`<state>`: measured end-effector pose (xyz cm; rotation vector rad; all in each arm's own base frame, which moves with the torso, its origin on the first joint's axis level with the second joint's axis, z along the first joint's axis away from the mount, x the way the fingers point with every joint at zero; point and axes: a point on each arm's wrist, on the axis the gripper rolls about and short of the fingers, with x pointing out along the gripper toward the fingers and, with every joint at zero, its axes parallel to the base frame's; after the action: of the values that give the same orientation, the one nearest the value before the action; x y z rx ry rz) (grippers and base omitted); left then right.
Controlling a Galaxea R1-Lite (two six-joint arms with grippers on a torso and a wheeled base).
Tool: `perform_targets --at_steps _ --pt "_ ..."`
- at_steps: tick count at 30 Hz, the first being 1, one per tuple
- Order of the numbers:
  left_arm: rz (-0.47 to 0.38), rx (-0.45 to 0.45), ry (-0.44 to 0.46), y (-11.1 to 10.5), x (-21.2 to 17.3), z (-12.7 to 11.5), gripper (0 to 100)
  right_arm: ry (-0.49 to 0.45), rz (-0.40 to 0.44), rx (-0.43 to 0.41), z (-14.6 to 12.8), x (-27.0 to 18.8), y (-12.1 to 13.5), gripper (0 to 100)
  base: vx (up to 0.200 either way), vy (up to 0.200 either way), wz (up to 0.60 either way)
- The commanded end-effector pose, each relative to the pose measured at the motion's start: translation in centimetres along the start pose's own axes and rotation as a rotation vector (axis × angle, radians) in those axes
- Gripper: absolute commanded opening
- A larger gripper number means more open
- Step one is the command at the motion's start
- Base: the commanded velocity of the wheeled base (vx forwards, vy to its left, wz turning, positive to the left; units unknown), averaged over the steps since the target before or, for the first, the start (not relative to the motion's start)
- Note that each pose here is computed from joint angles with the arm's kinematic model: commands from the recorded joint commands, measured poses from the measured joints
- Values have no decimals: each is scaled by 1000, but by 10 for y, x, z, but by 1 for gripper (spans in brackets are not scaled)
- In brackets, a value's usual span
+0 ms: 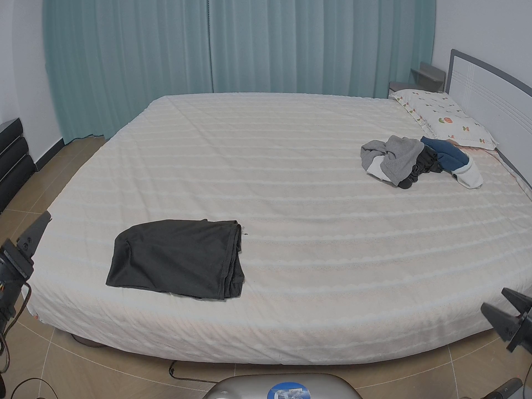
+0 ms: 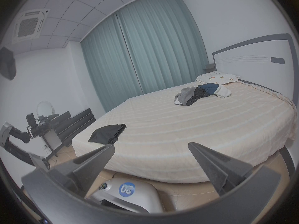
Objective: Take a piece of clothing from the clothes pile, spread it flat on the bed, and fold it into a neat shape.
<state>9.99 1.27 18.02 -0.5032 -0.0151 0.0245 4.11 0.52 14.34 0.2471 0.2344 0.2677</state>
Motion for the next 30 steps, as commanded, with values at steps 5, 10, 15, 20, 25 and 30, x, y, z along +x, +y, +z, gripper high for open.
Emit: perform_targets --at_steps 5,10,15,20,25,30 --pt "-63 121 -60 5 -61 -27 100 -92 81 -146 -51 -51 7 100 0 0 0" --pt "-136 149 -49 6 -84 -37 100 -98 96 -191 -65 -60 6 100 0 0 0" --pt "-146 235 -48 12 -107 -54 100 -117 89 -203 -69 -61 6 100 0 0 0" --pt "-213 288 -44 17 -121 -70 100 -106 81 -258 -75 -57 4 100 0 0 0" --pt "-199 313 -25 22 -119 -78 100 -118 71 -290 -76 -56 3 100 0 0 0" --pt "-160 419 -47 25 -117 -81 100 -183 -80 -283 -75 -53 -1 100 0 0 0"
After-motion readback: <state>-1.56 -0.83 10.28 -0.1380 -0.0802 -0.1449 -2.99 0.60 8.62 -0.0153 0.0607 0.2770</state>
